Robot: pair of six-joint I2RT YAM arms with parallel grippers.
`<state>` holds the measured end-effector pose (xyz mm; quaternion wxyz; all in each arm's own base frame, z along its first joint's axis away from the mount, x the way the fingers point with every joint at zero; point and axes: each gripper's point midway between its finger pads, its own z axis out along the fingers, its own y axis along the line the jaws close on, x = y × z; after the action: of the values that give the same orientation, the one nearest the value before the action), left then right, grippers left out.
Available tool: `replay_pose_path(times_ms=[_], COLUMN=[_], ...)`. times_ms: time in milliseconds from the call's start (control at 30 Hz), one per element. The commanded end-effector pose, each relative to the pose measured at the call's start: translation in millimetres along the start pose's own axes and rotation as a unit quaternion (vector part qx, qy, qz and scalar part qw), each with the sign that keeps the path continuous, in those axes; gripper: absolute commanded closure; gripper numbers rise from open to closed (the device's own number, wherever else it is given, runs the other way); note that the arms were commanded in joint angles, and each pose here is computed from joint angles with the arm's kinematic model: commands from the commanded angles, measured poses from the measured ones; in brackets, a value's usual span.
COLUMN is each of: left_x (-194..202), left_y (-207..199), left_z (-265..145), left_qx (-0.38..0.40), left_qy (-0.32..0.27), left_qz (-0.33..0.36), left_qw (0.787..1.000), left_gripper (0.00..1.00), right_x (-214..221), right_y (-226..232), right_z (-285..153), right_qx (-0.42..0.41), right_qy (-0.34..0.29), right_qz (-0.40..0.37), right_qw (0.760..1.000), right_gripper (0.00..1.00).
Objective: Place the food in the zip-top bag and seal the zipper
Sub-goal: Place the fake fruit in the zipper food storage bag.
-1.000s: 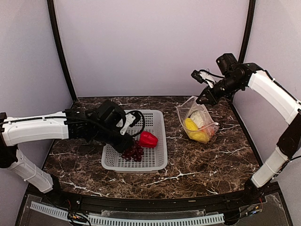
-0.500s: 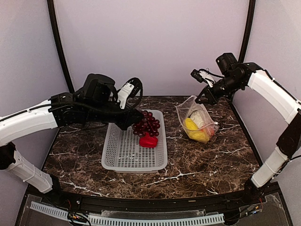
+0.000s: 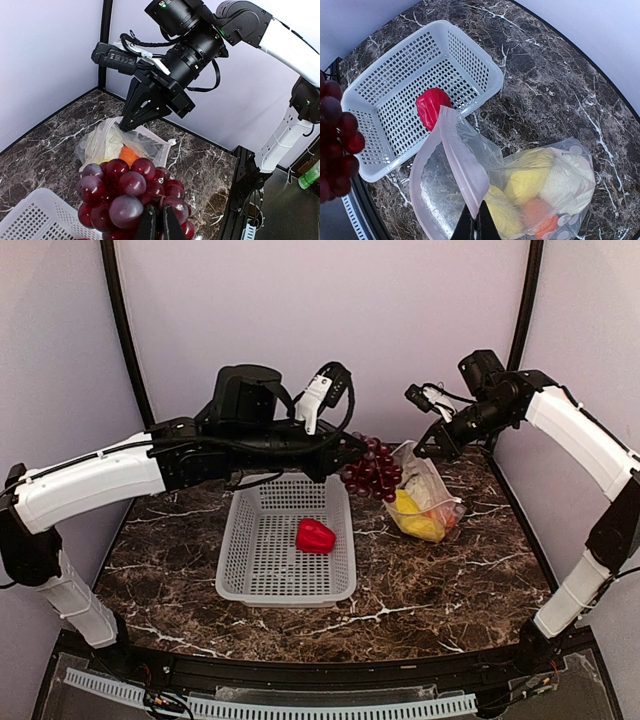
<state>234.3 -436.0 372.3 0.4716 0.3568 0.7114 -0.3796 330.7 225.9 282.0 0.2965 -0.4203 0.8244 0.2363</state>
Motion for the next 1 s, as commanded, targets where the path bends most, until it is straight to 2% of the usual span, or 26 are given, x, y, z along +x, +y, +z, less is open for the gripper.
replay_pose_path(times_ms=[0,400,600,967], left_x=[-34,-23,-12,5], left_y=[-12,9,13,42], left_z=[13,73,93,123], left_qx=[0.015,-0.028,-0.031,-0.093], left_qy=[-0.05,-0.039,-0.028,-0.036], left_qz=[0.011,0.022,0.018,-0.012], left_qw=[0.999,0.999,0.999,0.995], left_gripper=[0.99,0.99,0.99,0.99], right_x=[-11,-13,-16,-19], right_y=[4,8,7,18], right_z=[-4,-9,-14,-20], right_qx=[-0.012,-0.013,-0.005,-0.026], right_qy=[-0.013,-0.019,-0.025,-0.037], right_qz=[0.003,0.006,0.008,0.011], right_qw=[1.0,1.0,1.0,0.999], right_gripper=[1.0,1.0,1.0,1.0])
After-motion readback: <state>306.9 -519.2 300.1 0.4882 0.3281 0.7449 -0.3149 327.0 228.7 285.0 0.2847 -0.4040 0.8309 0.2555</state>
